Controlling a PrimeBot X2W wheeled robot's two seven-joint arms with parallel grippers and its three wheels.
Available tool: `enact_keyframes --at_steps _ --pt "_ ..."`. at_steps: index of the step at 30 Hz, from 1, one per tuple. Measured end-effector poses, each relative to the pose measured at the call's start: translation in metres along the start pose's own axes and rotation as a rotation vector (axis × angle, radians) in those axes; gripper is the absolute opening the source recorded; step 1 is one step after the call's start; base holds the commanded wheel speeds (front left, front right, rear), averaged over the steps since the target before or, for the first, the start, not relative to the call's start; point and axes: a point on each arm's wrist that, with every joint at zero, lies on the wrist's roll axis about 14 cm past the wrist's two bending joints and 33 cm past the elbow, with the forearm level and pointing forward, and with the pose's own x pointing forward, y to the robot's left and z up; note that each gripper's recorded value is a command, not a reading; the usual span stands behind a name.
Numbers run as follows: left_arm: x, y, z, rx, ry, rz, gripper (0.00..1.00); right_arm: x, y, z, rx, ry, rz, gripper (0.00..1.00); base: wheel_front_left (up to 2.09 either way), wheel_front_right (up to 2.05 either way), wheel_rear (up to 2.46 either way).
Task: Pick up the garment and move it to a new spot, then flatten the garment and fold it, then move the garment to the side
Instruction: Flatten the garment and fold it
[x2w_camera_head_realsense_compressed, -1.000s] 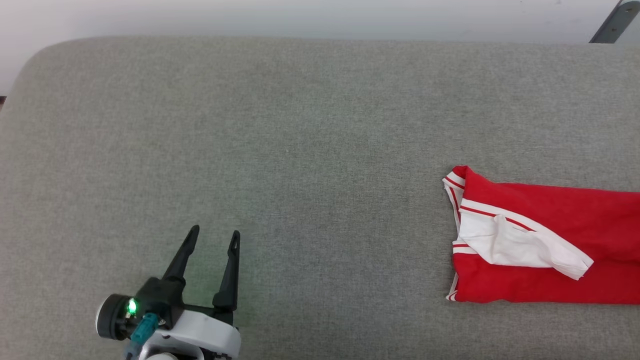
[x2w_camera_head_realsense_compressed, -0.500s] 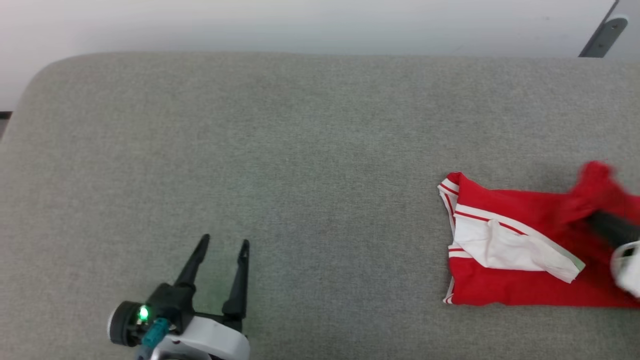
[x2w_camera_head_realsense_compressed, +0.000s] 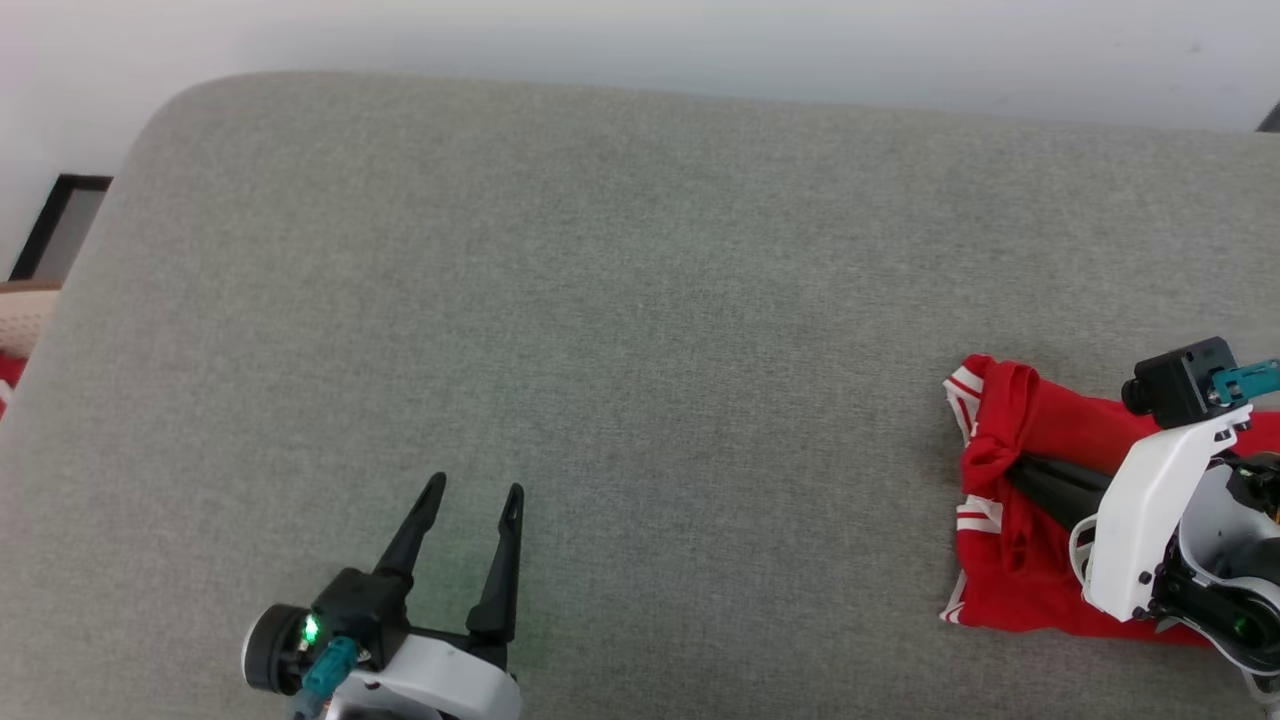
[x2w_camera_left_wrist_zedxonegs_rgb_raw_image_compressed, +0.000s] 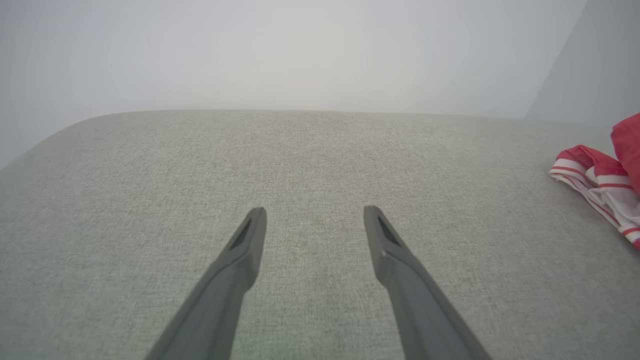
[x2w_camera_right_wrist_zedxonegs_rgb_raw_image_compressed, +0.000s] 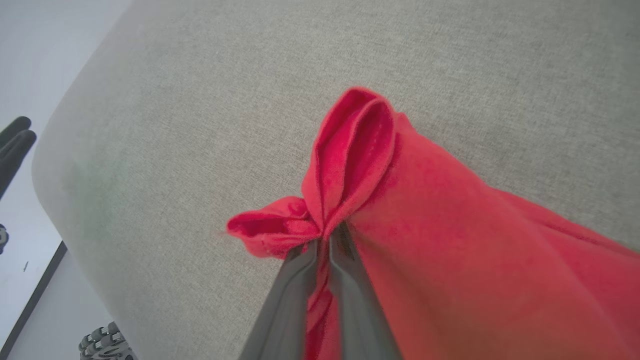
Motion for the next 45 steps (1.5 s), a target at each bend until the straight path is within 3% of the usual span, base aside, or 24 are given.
enact_keyframes --at_steps 6,7,8,9,15,19,31,37,45 --pt "0.0 0.003 -0.005 -0.009 0.015 0.013 1.0 0.009 -0.008 -0.011 -0.008 0.033 -0.024 0.02 0.0 0.0 0.0" --pt "0.0 0.002 -0.006 -0.011 0.016 0.01 1.0 0.01 -0.008 -0.012 -0.007 0.029 -0.025 0.21 0.0 0.0 0.0" --pt "0.001 0.001 -0.006 -0.011 0.017 0.008 1.0 0.009 -0.007 -0.012 -0.008 0.025 -0.025 0.49 0.0 0.0 0.0" --pt "0.002 0.0 -0.006 -0.013 0.016 0.005 1.0 0.008 -0.007 -0.012 -0.007 0.02 -0.024 0.98 0.0 0.0 0.0" --pt "0.008 -0.003 -0.003 -0.013 0.006 -0.017 1.0 -0.008 -0.011 -0.001 0.012 -0.041 -0.035 1.0 0.0 0.0 0.0" --pt "0.012 -0.014 -0.001 -0.026 -0.001 -0.046 1.0 -0.024 -0.014 0.019 0.024 -0.161 -0.049 1.0 0.0 0.0 0.0" --pt "0.017 -0.034 -0.004 -0.055 0.011 -0.116 1.0 -0.084 -0.085 0.024 0.0 -0.455 -0.323 1.0 0.0 0.0 0.0" --pt "0.017 -0.034 0.0 -0.052 0.003 -0.125 1.0 -0.103 -0.094 0.025 -0.1 -0.573 -0.402 1.0 0.0 0.0 0.0" --pt "0.013 -0.022 0.024 -0.035 -0.07 -0.107 1.0 -0.135 -0.096 0.044 -0.151 -0.703 -0.48 1.0 0.0 0.0 0.0"
